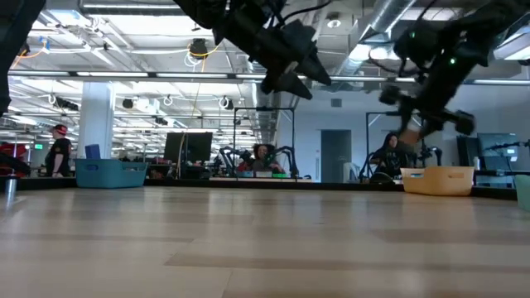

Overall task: Sort & place blocks by color
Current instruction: Put the brown block into the yellow bin, then put the bottom left light blue block into the orange bin

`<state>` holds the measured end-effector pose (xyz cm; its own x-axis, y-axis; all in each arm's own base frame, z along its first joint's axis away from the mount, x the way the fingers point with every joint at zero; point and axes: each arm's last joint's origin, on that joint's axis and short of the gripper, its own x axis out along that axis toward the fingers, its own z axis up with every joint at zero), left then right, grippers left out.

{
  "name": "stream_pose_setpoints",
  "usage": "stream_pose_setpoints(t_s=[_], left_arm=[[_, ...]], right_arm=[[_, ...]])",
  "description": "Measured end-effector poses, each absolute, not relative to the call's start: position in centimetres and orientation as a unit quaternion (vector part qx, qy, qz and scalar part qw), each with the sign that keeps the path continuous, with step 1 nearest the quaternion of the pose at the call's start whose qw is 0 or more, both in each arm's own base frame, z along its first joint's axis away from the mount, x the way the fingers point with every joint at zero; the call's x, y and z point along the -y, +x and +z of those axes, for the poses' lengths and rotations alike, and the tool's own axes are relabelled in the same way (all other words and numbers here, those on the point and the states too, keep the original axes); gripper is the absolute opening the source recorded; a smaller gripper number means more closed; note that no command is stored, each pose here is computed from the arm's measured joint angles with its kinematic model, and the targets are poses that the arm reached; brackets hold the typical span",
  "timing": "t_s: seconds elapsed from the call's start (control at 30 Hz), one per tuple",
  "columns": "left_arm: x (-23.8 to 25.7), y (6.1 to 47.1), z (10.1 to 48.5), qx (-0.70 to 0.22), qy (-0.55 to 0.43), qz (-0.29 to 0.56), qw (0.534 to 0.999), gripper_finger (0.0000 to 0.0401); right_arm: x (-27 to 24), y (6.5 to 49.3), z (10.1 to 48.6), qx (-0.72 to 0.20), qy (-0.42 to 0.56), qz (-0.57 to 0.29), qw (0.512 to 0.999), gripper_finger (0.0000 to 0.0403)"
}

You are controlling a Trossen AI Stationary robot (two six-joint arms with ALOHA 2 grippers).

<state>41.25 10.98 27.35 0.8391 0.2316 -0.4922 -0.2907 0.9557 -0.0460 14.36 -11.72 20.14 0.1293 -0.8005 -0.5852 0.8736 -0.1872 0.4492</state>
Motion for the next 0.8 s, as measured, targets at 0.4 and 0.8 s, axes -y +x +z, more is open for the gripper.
stream_pose_setpoints(t_s=[0.4, 0.8], left_arm=[[-13.2, 40.4, 27.0, -0.279, 0.018, 0.136, 0.95, 0.0361], [-17.1, 38.4, 26.3, -0.321, 0.004, 0.132, 0.938, 0.0361]], right_arm=[[14.8, 11.4, 18.6, -0.072, 0.416, -0.727, 0.541, 0.0233], [14.1, 13.1, 18.0, -0.098, 0.435, -0.687, 0.573, 0.0289]])
